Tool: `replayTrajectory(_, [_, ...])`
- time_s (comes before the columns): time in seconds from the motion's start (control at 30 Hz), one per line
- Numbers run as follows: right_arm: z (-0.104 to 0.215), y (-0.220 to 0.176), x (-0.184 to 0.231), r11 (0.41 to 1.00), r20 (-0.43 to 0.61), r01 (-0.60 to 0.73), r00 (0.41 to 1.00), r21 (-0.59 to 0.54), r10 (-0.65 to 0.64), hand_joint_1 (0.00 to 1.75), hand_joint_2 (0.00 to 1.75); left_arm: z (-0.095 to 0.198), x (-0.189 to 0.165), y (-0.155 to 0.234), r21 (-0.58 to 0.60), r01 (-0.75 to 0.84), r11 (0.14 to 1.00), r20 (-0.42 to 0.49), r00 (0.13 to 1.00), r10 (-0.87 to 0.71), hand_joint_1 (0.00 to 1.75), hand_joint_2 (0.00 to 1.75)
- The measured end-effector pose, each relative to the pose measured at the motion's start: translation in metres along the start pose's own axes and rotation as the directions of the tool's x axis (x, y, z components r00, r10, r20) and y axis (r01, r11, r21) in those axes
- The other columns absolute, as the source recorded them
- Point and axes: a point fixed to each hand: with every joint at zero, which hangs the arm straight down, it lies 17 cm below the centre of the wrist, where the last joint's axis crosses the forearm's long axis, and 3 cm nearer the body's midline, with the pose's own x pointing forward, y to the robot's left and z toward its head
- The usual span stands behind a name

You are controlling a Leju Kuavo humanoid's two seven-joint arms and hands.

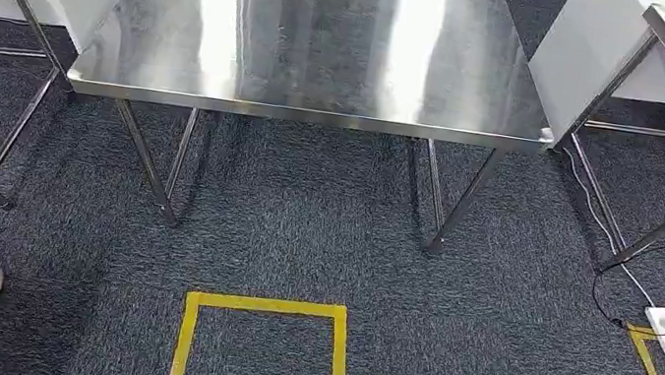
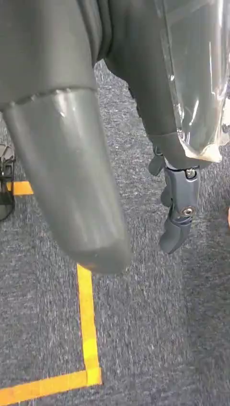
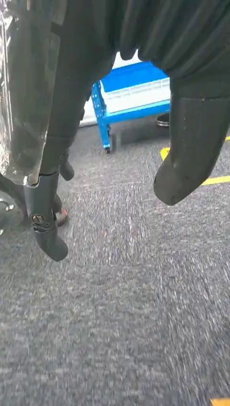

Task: Take the parts from the cabinet and place them on the table.

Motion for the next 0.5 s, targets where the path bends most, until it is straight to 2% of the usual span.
replayTrajectory(0.5, [-0.0009, -0.0024, 0.0014, 1.0, 0.008, 0.007, 1.0, -0.004, -0.007, 0.0, 1.75, 0.0014, 0.0018, -0.0069, -0.01, -0.004, 1.0, -0.005, 1.0, 0.004, 0.0, 0.0])
